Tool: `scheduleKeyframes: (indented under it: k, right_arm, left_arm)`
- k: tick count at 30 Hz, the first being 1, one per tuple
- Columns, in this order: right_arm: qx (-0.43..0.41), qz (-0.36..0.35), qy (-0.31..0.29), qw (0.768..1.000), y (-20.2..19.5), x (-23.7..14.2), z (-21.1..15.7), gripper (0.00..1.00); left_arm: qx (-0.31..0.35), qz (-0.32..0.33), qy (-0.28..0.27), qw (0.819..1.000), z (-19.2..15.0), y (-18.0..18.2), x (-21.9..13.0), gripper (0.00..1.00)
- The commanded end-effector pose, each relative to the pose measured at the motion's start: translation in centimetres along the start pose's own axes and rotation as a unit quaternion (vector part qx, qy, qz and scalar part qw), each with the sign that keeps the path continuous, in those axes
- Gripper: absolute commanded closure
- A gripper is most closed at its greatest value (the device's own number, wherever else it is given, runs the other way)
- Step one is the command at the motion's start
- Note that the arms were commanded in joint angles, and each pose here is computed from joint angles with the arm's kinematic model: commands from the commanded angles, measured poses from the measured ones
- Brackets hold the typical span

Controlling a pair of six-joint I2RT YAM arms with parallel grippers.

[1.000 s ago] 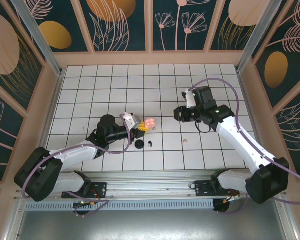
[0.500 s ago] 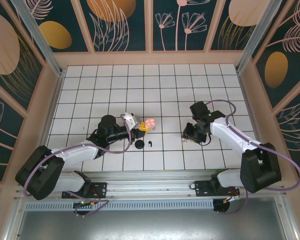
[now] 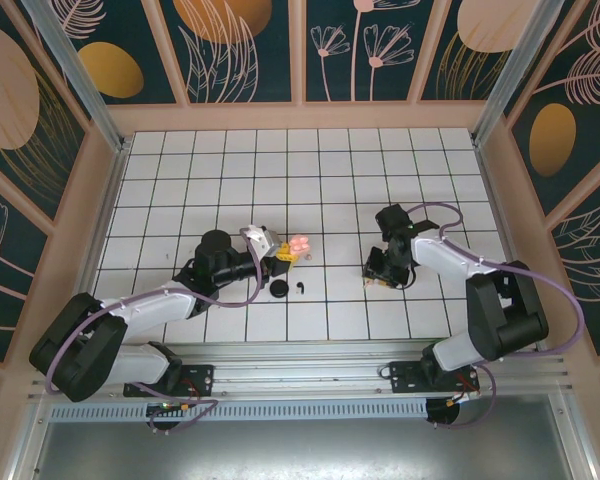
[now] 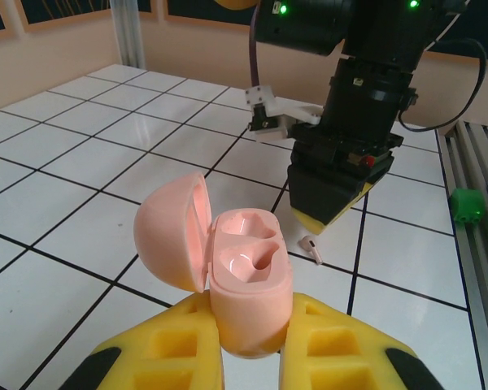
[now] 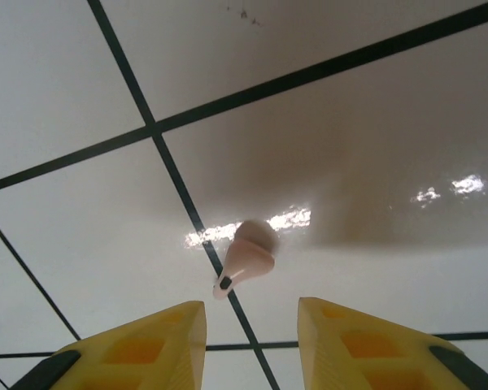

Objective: Insert the wireless bluetooth earbuds into the charging case

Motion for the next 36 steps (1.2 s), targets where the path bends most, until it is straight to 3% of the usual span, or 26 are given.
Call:
scheduleKeyframes:
  k: [1, 36]
  right_arm:
    - [0.0, -0.003, -0.006, 1.0, -0.1, 0.5, 0.5, 0.64]
    - [0.0, 0.002, 0.014, 1.0, -0.3, 2.4, 0.3, 0.7]
  left_arm:
    - [0.006, 0.003, -0.013, 1.0, 0.8, -0.1, -0.2, 0.89]
    - [-0.001, 0.01, -0.008, 1.0, 0.7, 0.2, -0.1, 0.9]
Point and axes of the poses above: each hand's point on the last joint's axis, 136 mm out from that joint toward the fingers, its own x axis out along the fingers, its own y axis along the line the jaws close on, z = x × y, the point moved 3 cm from there along -x, back along the fingers, and after that the axes turned 6 degrees about x, right-handed, at the moved point
